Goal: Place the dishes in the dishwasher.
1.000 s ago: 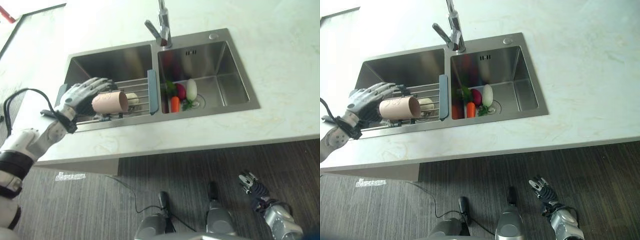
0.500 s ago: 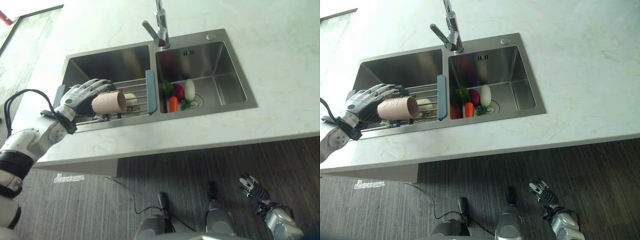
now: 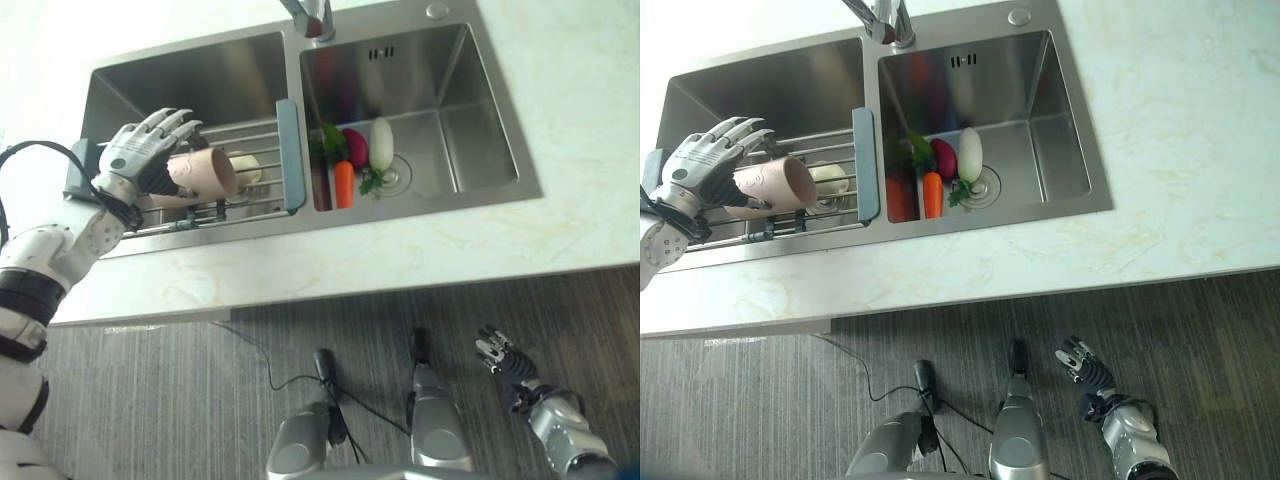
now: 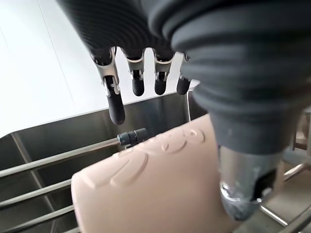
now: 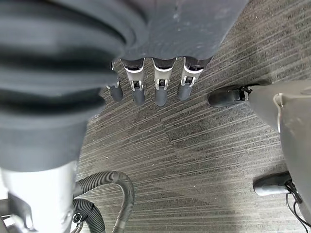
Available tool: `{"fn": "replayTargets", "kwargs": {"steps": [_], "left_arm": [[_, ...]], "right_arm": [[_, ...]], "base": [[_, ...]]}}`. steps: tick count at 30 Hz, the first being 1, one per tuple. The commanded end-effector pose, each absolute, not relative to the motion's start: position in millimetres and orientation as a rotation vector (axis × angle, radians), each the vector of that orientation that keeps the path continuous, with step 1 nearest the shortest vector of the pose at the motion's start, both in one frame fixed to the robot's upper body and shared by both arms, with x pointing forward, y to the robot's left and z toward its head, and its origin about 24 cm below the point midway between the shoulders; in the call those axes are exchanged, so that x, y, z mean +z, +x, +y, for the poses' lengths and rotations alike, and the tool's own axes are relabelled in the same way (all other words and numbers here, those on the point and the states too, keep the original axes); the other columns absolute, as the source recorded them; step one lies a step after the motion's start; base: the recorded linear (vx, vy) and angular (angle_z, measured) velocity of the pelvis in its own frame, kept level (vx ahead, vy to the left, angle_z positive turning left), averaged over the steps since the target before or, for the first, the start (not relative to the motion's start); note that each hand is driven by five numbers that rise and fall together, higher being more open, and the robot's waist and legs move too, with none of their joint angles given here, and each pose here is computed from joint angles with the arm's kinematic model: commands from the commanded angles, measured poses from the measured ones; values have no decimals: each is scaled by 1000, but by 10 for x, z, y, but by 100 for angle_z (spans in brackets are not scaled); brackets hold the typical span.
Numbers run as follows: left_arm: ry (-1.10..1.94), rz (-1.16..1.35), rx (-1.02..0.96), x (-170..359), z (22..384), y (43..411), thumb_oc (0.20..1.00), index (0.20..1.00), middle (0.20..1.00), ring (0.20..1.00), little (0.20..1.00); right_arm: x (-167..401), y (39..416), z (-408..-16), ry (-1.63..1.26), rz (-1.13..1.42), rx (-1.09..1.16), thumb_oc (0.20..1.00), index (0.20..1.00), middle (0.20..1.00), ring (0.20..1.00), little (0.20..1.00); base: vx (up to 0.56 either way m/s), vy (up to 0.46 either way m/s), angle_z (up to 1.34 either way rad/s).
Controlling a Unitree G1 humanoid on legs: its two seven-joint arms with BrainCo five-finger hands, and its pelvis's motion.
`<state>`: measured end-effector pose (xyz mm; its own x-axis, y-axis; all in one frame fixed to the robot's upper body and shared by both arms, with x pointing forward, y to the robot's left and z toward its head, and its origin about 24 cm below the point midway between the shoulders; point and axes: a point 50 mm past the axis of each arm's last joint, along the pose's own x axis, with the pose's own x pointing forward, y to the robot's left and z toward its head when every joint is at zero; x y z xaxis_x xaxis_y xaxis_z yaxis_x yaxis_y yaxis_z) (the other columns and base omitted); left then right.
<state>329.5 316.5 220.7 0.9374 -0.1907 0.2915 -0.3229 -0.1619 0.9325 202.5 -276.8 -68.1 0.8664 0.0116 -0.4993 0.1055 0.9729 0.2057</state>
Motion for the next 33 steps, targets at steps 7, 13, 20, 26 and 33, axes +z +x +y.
{"fn": "replayTargets", "kwargs": {"steps": [7, 13, 20, 26, 33], "left_arm": [[1705, -362, 137, 2633, 3248, 3297, 1000, 1000, 1000, 1000, 1000], [1672, -327, 140, 2587, 3334, 3253, 1000, 1000, 1000, 1000, 1000], [1654, -427, 247, 2565, 3431, 3098, 1000, 1000, 1000, 1000, 1000], [1670, -517, 346, 2585, 3477, 2973, 1000, 1000, 1000, 1000, 1000], [1674, -540, 407, 2502, 3515, 2873, 1000, 1000, 1000, 1000, 1000]], "right_arm": [[-443, 2230, -2796, 224, 397, -37, 1000, 1000, 1000, 1000, 1000], [-438, 2234, -2820, 229, 395, -37, 1000, 1000, 1000, 1000, 1000], [-519, 2147, -2793, 251, 407, -55, 1000, 1000, 1000, 1000, 1000], [-570, 2084, -2774, 269, 408, -71, 1000, 1000, 1000, 1000, 1000], [-615, 2033, -2749, 282, 410, -83, 1000, 1000, 1000, 1000, 1000]], "base": [[-46, -1, 6], [0, 0, 0], [4, -26, 6], [0, -22, 2], [-3, -6, 1]]}}
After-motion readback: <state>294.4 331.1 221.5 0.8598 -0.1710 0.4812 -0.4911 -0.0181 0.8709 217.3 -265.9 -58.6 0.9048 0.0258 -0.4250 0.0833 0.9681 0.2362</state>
